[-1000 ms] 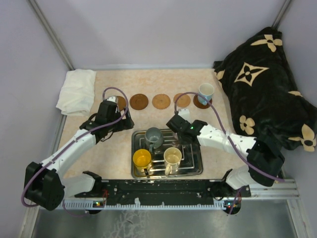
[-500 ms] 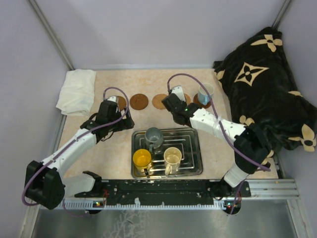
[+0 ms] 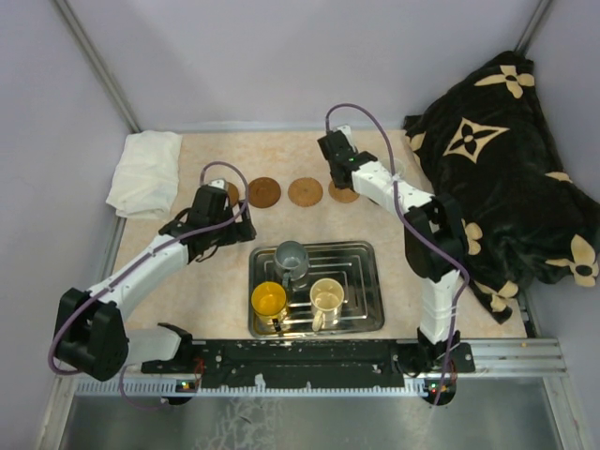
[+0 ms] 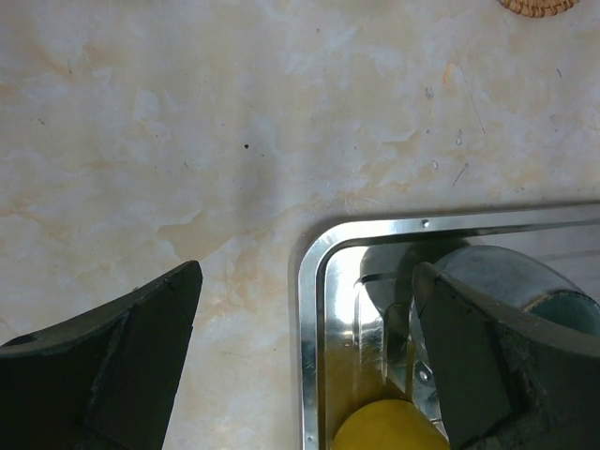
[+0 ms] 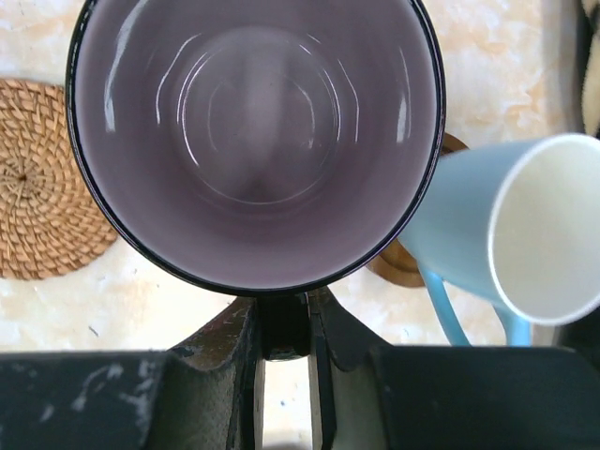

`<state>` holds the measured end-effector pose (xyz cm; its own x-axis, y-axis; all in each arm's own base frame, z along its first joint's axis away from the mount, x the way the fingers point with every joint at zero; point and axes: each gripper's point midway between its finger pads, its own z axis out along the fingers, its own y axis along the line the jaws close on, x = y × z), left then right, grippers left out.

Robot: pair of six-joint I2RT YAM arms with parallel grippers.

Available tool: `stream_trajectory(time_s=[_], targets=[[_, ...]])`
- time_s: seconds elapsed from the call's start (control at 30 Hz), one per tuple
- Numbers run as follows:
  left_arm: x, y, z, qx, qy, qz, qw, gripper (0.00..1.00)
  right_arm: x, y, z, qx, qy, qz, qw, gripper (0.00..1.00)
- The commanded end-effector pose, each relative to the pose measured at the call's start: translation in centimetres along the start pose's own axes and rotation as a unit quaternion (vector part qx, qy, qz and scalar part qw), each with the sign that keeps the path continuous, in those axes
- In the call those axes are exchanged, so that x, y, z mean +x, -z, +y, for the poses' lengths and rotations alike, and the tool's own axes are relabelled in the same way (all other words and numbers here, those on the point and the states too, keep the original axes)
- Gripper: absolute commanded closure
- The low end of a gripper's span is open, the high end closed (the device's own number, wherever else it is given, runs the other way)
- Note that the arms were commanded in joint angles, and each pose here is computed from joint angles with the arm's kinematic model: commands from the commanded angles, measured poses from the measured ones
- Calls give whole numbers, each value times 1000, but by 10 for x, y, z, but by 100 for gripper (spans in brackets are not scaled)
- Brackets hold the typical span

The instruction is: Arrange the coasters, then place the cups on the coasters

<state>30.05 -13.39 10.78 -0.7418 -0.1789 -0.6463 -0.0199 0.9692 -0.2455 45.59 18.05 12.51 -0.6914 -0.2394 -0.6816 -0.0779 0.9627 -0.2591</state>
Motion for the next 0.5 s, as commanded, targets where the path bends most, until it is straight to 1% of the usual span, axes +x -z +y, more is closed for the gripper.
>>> stream_trajectory(time_s=[0.0, 0.23, 0.47], targets=[[-18, -3, -6, -1, -12, -17, 1000, 0, -57, 2, 3, -17, -23, -64, 998, 100], [-24, -7, -9, -1, -13, -17, 1000, 0, -48, -12, 4, -19, -44, -53, 997, 100], [-21, -10, -13, 8, -11, -10, 1000, 0, -28, -12, -1, -13, -61, -63, 996, 100]])
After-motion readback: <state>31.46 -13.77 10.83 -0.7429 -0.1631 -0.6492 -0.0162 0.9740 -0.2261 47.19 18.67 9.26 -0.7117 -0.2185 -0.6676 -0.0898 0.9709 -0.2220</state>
